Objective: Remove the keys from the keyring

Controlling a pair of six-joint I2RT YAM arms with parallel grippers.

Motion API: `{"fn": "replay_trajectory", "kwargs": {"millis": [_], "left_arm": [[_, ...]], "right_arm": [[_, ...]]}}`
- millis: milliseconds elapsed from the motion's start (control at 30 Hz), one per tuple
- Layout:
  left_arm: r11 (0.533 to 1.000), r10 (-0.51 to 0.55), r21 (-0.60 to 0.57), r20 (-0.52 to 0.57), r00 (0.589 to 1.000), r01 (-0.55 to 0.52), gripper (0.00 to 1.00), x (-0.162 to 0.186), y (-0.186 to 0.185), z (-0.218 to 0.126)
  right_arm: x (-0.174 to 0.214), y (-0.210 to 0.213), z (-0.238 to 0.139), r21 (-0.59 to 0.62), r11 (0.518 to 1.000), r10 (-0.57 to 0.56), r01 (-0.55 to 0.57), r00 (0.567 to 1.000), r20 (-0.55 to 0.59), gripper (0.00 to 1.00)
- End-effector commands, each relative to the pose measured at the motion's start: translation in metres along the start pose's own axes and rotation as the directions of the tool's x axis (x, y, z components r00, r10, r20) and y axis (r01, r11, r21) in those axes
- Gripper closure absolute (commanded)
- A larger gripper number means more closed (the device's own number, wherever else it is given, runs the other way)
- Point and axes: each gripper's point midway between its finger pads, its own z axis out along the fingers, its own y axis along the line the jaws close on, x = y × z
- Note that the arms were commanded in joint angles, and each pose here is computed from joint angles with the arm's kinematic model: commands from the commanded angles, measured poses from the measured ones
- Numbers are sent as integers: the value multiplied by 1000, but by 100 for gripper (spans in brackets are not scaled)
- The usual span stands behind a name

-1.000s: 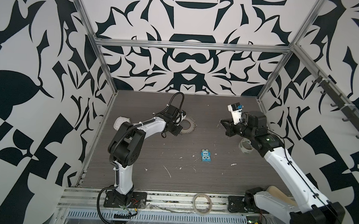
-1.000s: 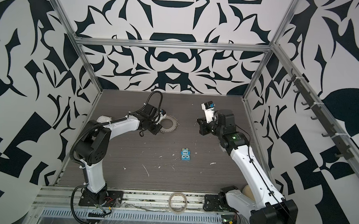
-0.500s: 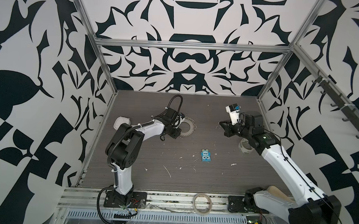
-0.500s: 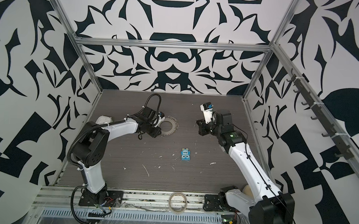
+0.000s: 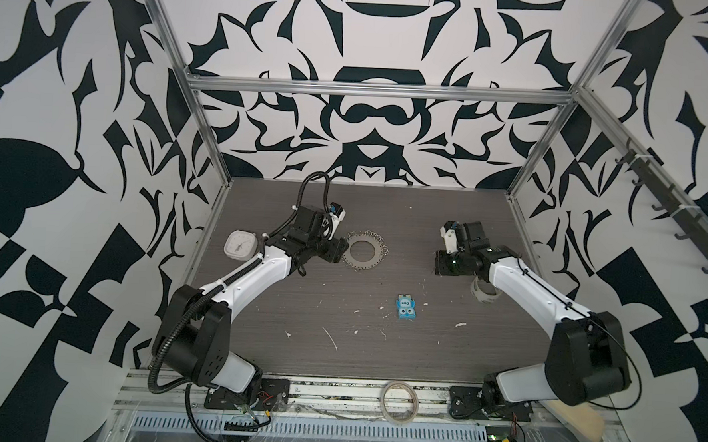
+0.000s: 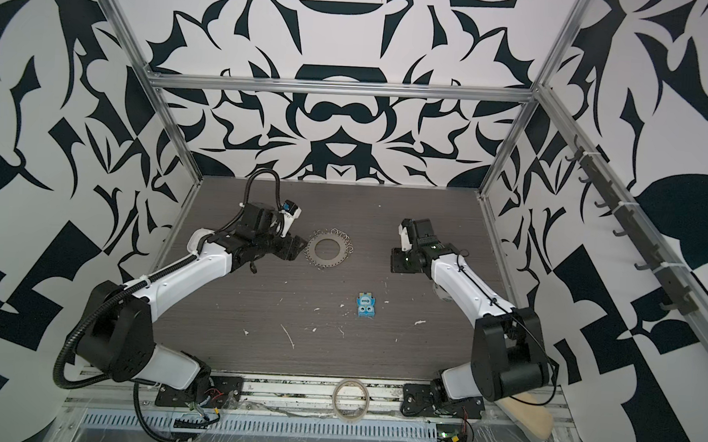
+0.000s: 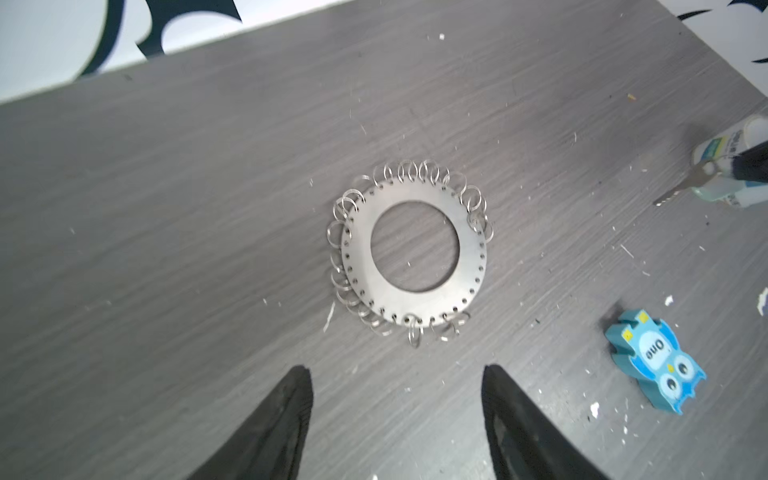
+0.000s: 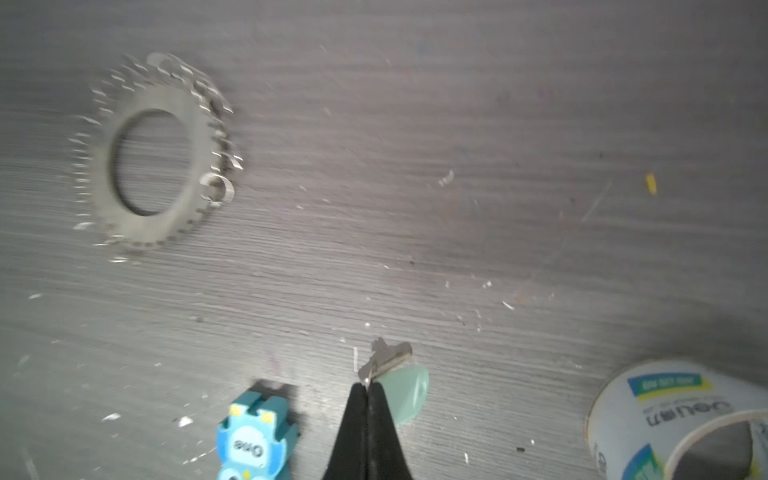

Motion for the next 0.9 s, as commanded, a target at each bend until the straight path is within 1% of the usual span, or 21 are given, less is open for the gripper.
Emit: {"fn": "replay_trajectory", "kwargs": {"millis": [0,167,333,633,700,800,867], "left_arm": [[999,-48,11,14,999,47,30,5,-3,-3],[998,-60,13,16,998,59,28,11,-3,-1],[998,-63,11,8,998,63,27,14,-2,1],[998,-59,5,-2,998,59,26,17,-1,0],[998,-56,3,-1,998,56,26,17,-1,-2],[999,-45,4,3,999,45,25,16,-2,-6],[999,-34,0,10,999,34,24,14,-2,-11]], "right_arm": [[-7,-5,0,65,997,42,-40,999,-27,100],[-5,-13,18,124,992,52,-38,993,-108,100],[-11,-15,36,149,988,58,-37,989,-138,100],[-26,-7,69,112,993,41,-19,980,-196,100],[-26,-5,76,100,995,33,-11,977,-213,90],[-40,-1,69,91,996,16,1,983,-185,68],[-54,3,48,84,996,-2,12,992,-124,45]]}}
